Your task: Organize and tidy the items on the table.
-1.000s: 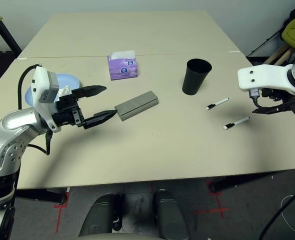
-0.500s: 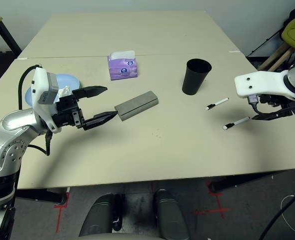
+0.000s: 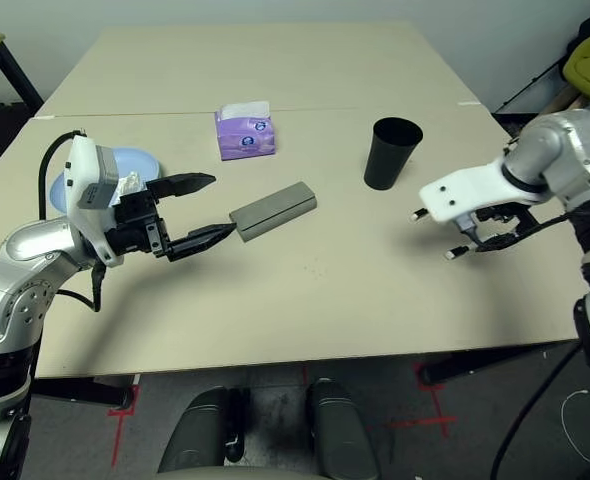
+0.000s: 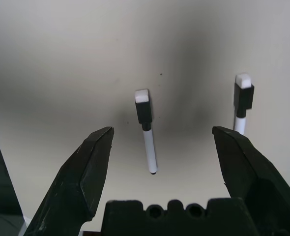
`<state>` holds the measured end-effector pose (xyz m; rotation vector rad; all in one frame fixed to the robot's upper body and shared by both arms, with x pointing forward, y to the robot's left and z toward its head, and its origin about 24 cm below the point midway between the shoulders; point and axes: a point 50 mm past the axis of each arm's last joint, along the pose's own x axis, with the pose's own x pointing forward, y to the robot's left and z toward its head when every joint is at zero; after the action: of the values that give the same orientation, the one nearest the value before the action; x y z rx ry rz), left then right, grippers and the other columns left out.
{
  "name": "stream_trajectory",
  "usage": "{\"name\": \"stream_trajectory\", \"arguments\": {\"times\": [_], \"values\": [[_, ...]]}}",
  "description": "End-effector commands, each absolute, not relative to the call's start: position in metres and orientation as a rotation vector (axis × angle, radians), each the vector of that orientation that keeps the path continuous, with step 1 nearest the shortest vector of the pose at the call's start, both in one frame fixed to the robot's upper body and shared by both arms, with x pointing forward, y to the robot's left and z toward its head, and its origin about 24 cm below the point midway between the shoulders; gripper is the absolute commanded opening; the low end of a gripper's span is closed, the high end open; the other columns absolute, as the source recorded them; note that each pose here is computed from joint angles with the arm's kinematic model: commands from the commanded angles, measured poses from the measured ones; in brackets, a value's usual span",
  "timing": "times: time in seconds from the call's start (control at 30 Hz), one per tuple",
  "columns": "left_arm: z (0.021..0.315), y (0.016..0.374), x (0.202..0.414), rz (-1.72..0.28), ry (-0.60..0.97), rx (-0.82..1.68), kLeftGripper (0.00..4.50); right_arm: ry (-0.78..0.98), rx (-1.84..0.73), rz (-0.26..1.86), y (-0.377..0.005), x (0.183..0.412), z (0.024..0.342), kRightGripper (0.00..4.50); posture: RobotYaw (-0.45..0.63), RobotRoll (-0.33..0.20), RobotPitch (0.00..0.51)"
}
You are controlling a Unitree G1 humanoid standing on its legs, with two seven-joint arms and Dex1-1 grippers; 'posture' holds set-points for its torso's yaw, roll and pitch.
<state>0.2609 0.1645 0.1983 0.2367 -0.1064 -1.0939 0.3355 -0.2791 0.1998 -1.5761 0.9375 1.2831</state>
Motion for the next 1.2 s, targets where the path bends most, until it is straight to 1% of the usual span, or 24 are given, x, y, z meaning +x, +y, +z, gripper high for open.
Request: {"name": "stream_trajectory", "arguments": {"times": [0.03, 0.37, 0.4, 0.5, 0.8, 1.0, 1.2], "values": [[0.196, 0.161, 0.259, -1.113, -0.092, 0.233, 4.48, 0.972, -1.602, 1.316, -0.280, 0.335, 0.193, 4.50, 0.02, 0.000, 0.108], [0.197, 0.159, 0.259, -1.117, -0.091, 0.230, 4.48, 1.032, -1.618, 1.309, -0.288, 0.335, 0.174, 4.50, 0.02, 0.000, 0.108], [0.197, 0.159, 0.259, -1.118, -0.091, 0.230, 4.48, 1.038, -1.622, 1.305, -0.289, 0.335, 0.172, 4.50, 0.02, 0.000, 0.115], [0.197, 0.159, 0.259, -1.118, -0.090, 0.229, 4.48, 1.049, -1.632, 1.297, -0.291, 0.336, 0.167, 4.50, 0.02, 0.000, 0.115], [0.198, 0.157, 0.258, -1.116, -0.096, 0.226, 4.48, 1.037, -1.639, 1.301, -0.288, 0.338, 0.153, 4.50, 0.03, 0.000, 0.115], [0.199, 0.157, 0.258, -1.113, -0.102, 0.226, 4.48, 1.048, -1.615, 1.329, -0.287, 0.336, 0.143, 4.50, 0.04, 0.000, 0.116], [0.201, 0.156, 0.257, -1.113, -0.120, 0.225, 4.48, 1.047, -1.591, 1.316, -0.287, 0.337, 0.139, 4.50, 0.05, 0.000, 0.118]]}}
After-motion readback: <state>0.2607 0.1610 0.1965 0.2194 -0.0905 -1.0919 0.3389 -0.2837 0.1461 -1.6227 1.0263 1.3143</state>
